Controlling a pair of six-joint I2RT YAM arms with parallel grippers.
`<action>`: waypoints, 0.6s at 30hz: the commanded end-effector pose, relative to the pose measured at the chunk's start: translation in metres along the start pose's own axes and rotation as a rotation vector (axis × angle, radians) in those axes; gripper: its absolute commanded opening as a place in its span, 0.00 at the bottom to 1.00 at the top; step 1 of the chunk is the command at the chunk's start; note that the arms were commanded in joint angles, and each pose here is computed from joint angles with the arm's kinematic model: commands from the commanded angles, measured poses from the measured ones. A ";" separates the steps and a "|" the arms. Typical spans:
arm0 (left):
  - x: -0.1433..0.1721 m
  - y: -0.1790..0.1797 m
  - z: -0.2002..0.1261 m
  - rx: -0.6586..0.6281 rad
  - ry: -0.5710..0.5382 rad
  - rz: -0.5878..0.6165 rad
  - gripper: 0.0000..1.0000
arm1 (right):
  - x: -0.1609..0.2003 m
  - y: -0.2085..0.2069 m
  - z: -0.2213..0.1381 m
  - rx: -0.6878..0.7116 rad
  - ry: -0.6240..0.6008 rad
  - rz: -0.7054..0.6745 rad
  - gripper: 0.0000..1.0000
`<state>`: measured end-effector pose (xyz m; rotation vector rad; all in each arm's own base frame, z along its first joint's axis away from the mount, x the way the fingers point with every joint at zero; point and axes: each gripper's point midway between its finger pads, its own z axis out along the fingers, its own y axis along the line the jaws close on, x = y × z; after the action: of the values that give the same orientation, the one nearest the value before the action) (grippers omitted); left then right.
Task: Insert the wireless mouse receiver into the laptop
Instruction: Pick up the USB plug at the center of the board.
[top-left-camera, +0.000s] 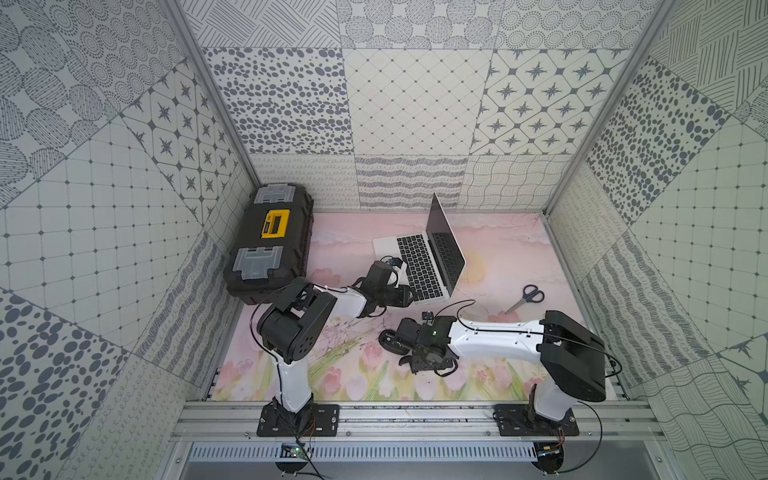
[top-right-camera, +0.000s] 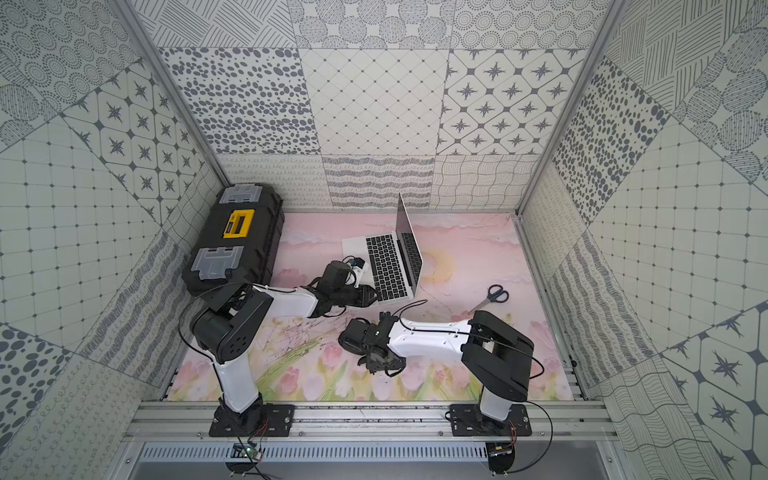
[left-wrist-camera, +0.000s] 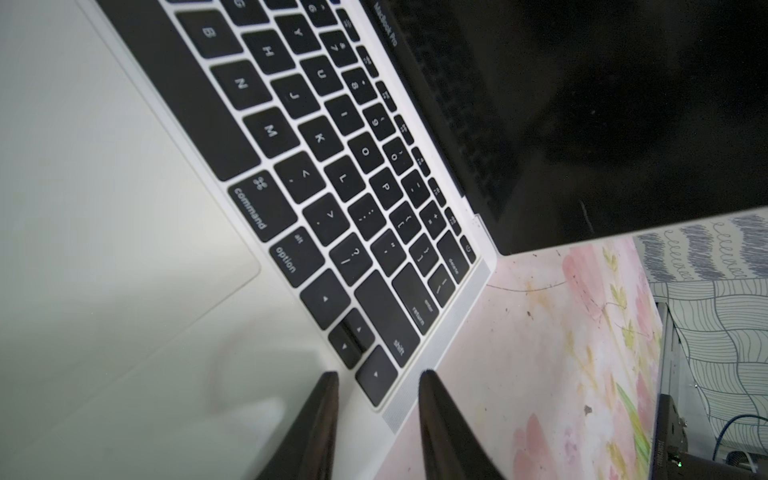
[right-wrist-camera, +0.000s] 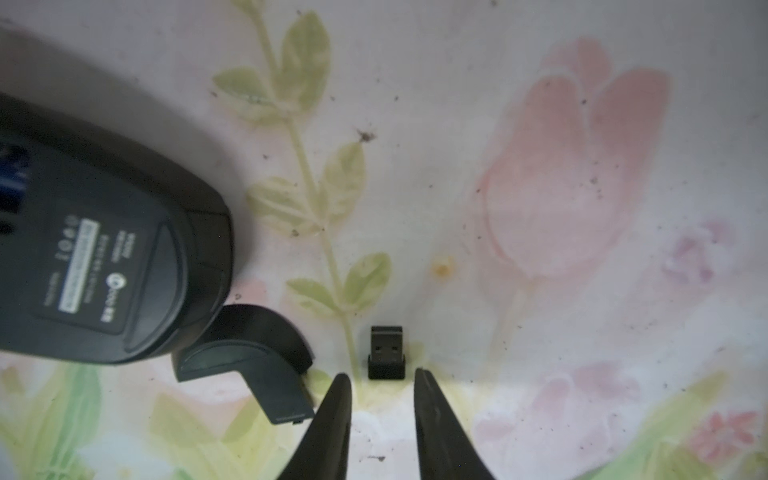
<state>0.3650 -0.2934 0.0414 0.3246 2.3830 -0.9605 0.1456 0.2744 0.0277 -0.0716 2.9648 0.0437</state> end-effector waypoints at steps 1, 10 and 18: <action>0.013 0.011 0.000 -0.019 0.048 -0.026 0.35 | -0.001 0.001 0.007 -0.003 0.009 -0.014 0.29; 0.013 0.011 0.001 -0.014 0.051 -0.027 0.34 | 0.007 -0.004 0.017 -0.001 0.043 0.006 0.25; 0.012 0.008 0.000 -0.004 0.049 -0.029 0.34 | 0.011 -0.011 0.020 0.011 0.047 0.021 0.24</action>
<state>0.3642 -0.2951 0.0409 0.3311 2.3807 -0.9748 0.1444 0.2738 0.0169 -0.0705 2.9890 0.0682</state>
